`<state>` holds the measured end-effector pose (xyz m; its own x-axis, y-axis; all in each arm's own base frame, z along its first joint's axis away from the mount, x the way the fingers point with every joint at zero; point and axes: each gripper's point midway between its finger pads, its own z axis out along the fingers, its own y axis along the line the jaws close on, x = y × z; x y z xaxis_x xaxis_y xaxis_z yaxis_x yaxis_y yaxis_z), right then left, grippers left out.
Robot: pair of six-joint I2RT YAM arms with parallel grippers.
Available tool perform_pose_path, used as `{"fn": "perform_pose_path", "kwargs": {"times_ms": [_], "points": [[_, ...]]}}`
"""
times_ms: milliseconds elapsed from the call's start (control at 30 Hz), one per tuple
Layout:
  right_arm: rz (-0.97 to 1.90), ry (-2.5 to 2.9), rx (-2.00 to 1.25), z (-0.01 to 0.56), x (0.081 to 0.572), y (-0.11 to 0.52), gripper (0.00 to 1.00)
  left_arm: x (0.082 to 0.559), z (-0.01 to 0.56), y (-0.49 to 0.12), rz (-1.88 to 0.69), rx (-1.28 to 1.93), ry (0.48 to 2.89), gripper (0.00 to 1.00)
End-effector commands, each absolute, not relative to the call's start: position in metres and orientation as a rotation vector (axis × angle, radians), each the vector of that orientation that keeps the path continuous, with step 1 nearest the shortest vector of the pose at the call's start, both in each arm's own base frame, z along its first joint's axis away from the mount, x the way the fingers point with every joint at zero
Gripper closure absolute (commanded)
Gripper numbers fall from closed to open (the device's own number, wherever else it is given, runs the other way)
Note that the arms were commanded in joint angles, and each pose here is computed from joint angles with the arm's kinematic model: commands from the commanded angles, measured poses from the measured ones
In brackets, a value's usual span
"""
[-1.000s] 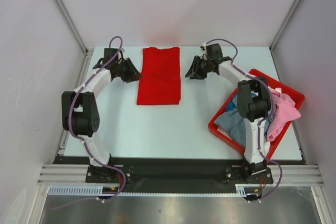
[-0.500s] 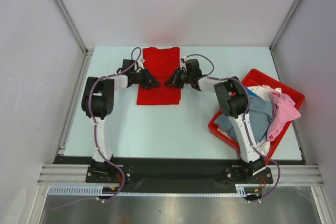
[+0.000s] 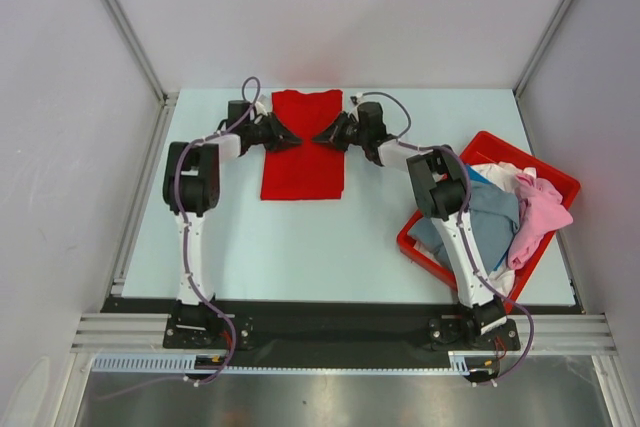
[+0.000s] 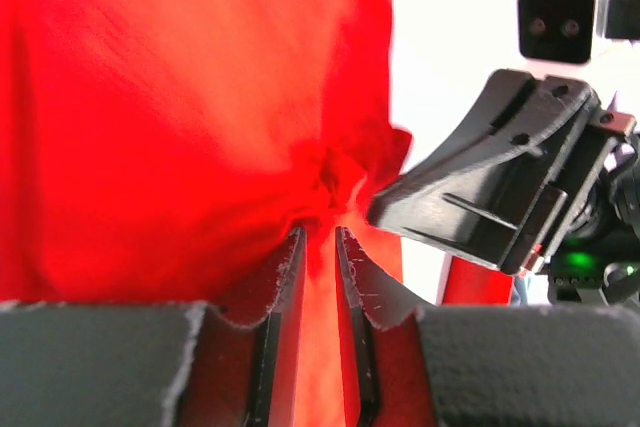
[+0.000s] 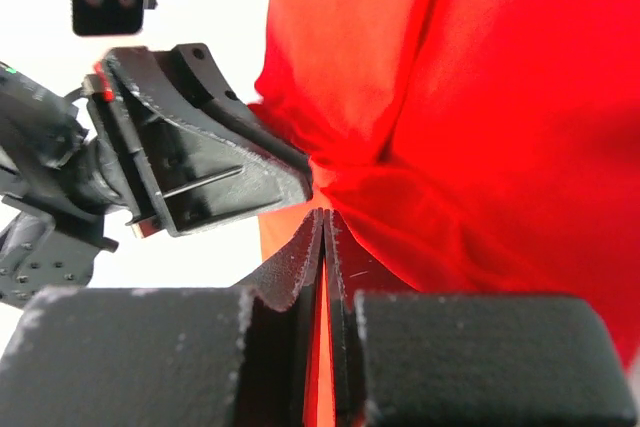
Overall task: Fold and stack the t-shirts
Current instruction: Fold the tshirt
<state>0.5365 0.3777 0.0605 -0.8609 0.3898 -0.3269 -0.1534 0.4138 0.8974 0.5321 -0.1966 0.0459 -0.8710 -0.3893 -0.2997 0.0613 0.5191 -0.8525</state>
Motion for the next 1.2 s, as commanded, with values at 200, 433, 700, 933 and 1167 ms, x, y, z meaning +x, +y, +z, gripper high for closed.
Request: {"fn": "perform_pose_path", "kwargs": {"times_ms": [200, 433, 700, 933, 1167], "points": [[1.429, 2.163, 0.348, 0.046, 0.582, 0.357, 0.95, 0.571, 0.045, -0.185, -1.343, -0.284, 2.270, 0.74], [1.312, 2.185, 0.255, 0.097, 0.592, 0.309, 0.95, 0.558, 0.126, -0.171, -1.195, -0.111, 2.242, 0.40], [1.186, 2.367, 0.027, 0.128, 0.519, 0.286, 0.90, 0.469, 0.139, -0.166, -1.196, -0.150, 2.275, 0.56], [1.477, 2.392, -0.110, 0.113, 0.433, 0.360, 0.98, 0.412, 0.068, -0.168, -1.255, -0.269, 2.410, 0.76], [1.583, 2.500, -0.127, 0.063, 0.397, 0.394, 1.00, 0.396, 0.033, -0.160, -1.198, -0.297, 2.513, 0.79]]}}
